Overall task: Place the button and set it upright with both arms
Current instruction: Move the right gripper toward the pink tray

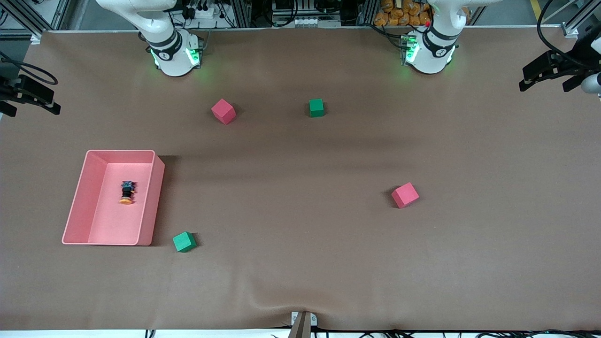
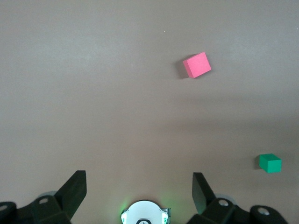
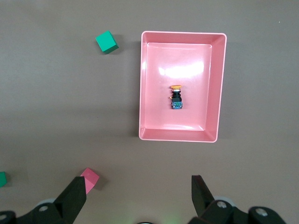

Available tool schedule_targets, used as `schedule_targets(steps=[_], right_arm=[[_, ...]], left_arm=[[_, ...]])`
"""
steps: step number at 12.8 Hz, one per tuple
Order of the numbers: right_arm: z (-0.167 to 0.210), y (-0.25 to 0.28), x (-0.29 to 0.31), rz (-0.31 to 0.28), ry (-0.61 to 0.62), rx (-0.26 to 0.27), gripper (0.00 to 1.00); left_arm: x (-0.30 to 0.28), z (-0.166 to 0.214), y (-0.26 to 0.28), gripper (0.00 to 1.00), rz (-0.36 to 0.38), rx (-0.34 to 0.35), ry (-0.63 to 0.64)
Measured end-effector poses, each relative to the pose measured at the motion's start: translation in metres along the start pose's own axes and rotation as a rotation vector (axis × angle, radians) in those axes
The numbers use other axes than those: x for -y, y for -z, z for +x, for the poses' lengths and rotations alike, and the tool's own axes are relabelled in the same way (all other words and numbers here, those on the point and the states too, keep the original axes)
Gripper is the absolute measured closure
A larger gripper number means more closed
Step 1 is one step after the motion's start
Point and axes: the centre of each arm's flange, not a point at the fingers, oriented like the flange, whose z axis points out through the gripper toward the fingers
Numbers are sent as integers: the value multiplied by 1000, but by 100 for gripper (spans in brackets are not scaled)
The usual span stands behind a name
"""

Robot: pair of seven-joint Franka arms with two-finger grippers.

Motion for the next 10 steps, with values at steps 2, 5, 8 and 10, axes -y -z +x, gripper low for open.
schedule_targets(steps=[2,5,8,10], right_arm=[[0,0,0,0,0,0,0],[0,0,0,0,0,4,0],[-1,-3,-4,1,-8,14,0],[2,-9,-14,1,-26,25,0]], left_arm=[[0,-1,0,0,0,6,1],[3,-2,2,0,-1,18,5],[5,0,2,0,8,23,8],[1,6,1,0,9,26,1]])
